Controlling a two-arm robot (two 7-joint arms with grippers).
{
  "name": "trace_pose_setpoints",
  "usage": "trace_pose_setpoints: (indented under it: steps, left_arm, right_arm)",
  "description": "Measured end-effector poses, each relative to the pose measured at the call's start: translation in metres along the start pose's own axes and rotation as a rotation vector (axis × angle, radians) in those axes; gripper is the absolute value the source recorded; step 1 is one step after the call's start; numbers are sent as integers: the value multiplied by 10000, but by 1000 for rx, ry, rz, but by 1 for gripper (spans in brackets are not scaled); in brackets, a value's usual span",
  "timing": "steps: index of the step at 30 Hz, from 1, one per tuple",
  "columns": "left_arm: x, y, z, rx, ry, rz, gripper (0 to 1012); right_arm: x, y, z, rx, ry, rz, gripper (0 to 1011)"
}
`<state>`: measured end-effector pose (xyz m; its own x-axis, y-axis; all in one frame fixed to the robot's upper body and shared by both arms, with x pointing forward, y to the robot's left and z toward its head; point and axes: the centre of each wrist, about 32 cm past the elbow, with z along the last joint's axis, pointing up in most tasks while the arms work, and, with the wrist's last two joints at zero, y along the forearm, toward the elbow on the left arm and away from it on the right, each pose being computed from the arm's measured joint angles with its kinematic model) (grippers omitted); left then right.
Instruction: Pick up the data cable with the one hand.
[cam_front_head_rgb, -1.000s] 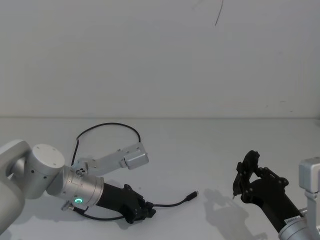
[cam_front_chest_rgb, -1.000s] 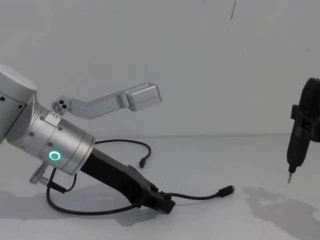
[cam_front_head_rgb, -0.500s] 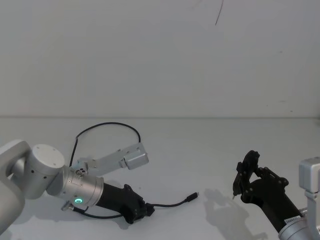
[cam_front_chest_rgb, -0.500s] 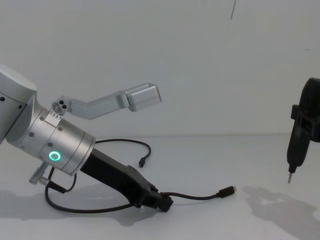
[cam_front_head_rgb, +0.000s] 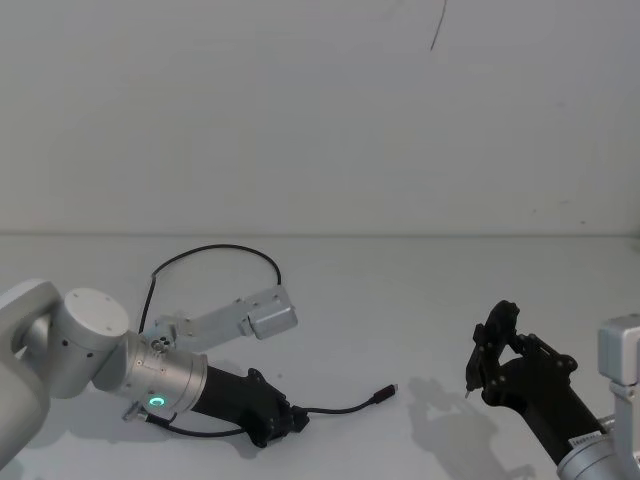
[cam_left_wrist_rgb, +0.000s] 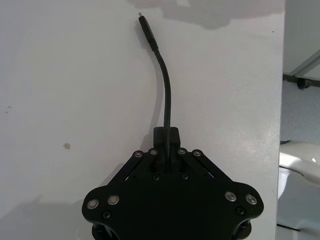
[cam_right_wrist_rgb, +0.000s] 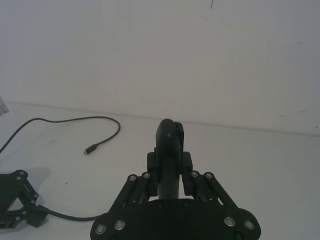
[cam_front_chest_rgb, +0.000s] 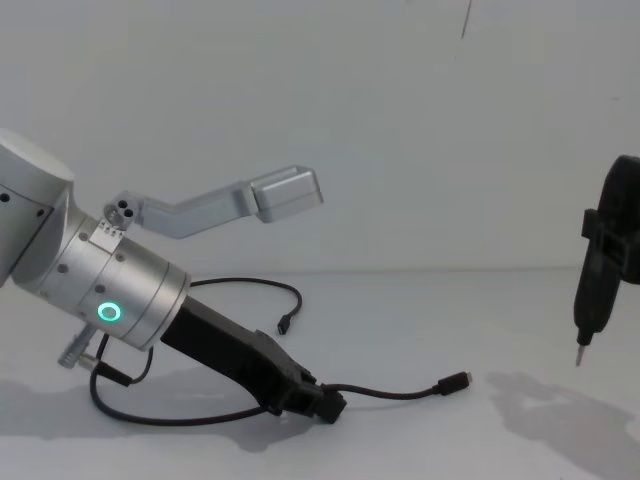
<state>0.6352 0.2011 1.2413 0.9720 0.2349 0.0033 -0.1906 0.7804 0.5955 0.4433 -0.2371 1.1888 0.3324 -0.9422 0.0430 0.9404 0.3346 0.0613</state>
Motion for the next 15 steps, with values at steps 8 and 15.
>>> trace_pose_setpoints:
  steps: [8,15]
  left_arm:
    - [-16,28,8,-20,-37,7,41]
    - [-28,93,2,-79,-56,13,42]
  right_arm:
    - [4,6,20,28,-2,14,263]
    - [10,15,47,76,-6,51,263]
